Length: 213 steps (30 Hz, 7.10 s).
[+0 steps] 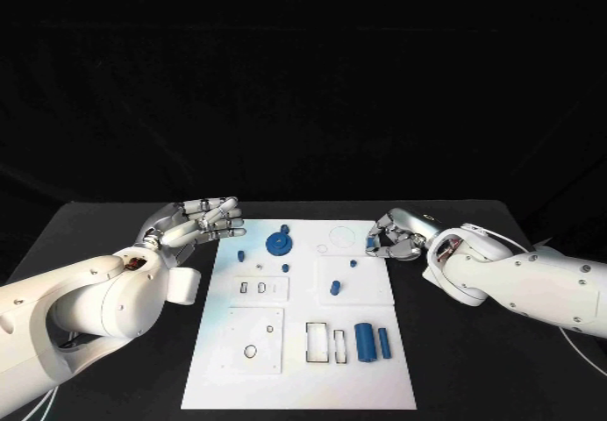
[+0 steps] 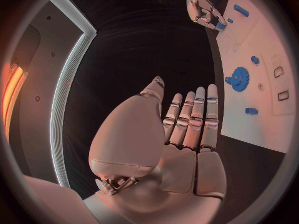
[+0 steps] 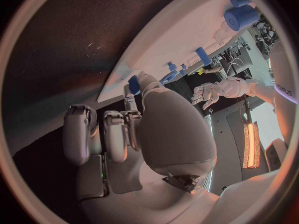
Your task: Assemble the parts on the task board
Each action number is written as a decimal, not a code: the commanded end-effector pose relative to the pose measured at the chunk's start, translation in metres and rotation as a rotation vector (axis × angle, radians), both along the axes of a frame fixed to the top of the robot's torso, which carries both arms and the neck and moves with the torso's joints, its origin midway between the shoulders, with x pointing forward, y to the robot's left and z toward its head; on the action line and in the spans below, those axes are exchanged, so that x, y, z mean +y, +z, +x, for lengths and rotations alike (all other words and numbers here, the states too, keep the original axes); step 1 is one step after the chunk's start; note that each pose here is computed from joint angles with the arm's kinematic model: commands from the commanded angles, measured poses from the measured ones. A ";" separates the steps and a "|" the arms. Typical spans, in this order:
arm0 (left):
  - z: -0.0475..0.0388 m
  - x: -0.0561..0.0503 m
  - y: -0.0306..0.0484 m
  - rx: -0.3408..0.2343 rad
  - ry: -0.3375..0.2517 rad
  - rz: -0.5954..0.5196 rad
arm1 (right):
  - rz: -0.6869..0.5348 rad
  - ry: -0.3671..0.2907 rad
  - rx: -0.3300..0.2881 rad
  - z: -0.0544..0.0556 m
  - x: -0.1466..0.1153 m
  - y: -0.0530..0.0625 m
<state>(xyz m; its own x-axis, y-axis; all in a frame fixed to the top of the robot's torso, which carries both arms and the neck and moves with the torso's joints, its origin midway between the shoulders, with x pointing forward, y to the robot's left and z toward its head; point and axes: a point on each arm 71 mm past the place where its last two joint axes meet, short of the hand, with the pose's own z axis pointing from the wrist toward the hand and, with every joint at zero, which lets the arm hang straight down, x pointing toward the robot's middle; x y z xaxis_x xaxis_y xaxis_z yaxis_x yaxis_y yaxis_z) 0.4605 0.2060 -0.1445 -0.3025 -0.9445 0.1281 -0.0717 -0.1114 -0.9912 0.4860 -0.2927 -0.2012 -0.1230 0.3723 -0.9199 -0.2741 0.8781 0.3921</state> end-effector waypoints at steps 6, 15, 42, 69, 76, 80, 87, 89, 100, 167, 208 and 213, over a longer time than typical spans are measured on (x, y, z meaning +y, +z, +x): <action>-0.0002 -0.002 0.0005 -0.003 -0.015 -0.008 | 0.029 0.015 -0.021 -0.007 0.016 0.008; 0.0014 0.000 -0.0003 -0.010 0.004 -0.003 | -0.002 0.093 -0.029 -0.017 0.061 0.021; 0.0031 -0.004 -0.0029 -0.008 0.003 -0.005 | -0.155 0.320 -0.059 -0.026 0.196 0.013; 0.0031 -0.003 -0.0032 -0.003 0.002 -0.003 | -0.248 0.362 -0.016 -0.037 0.217 -0.009; 0.0032 -0.002 -0.0032 -0.003 0.002 -0.003 | -0.258 0.355 -0.013 -0.036 0.217 -0.011; 0.0032 -0.002 -0.0034 -0.001 0.001 -0.003 | -0.265 0.351 -0.012 -0.035 0.218 -0.012; 0.0032 -0.003 -0.0035 0.000 -0.001 -0.003 | -0.275 0.347 -0.009 -0.034 0.217 -0.012; 0.0032 -0.002 -0.0035 0.000 0.000 -0.003 | -0.277 0.346 -0.008 -0.034 0.217 -0.012; 0.0033 -0.002 -0.0036 0.001 0.000 -0.002 | -0.278 0.346 -0.007 -0.035 0.218 -0.012; 0.0303 -0.005 -0.0271 0.080 -0.319 0.884 | 0.267 0.079 0.184 -0.032 0.073 0.068; 0.0565 -0.080 -0.0371 0.235 -0.471 1.353 | 0.188 -0.003 0.122 -0.028 0.055 0.070; 0.0577 -0.084 -0.0384 0.238 -0.477 1.355 | 0.186 0.001 0.117 -0.027 0.057 0.070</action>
